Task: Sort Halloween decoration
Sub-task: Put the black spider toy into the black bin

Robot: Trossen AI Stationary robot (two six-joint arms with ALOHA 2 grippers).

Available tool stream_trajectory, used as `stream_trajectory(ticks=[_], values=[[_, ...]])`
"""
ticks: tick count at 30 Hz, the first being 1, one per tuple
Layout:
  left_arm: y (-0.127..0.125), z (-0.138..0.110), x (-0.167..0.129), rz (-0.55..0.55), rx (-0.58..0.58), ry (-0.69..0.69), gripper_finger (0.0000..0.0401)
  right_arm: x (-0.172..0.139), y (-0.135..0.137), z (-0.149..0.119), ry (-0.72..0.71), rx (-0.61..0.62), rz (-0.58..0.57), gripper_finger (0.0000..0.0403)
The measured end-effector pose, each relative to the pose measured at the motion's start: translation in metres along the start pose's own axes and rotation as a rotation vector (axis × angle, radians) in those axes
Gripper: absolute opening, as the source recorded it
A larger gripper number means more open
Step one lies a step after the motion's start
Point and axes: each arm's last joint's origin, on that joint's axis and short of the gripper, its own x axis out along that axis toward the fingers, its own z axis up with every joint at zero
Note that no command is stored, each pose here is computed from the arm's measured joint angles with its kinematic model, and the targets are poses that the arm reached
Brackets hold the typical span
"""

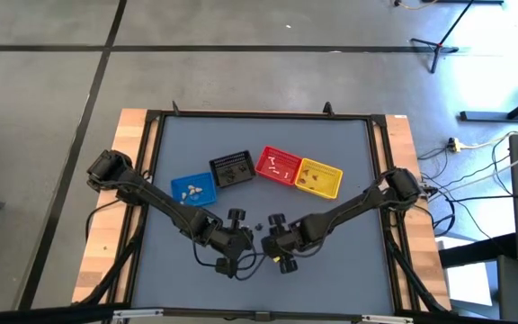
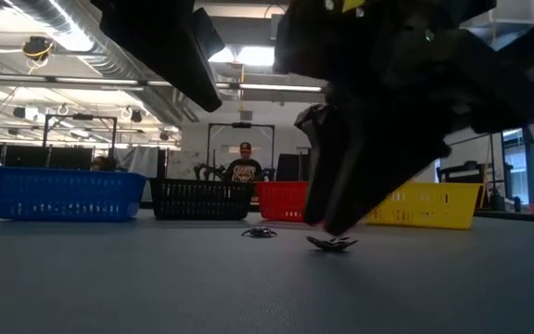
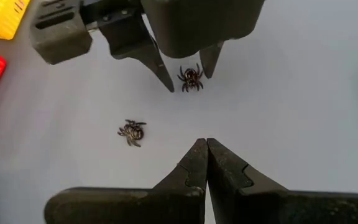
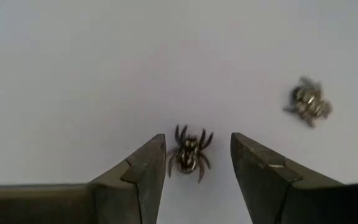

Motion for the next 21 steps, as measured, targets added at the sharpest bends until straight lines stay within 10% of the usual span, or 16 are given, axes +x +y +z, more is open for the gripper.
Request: stream_trajectory(ticks=[21], values=[[0.000, 0.000, 0.000, -0.001, 0.000, -0.003, 0.0000, 0.011, 0.002, -0.004, 0.030, 0.047, 0.054, 0.0182]])
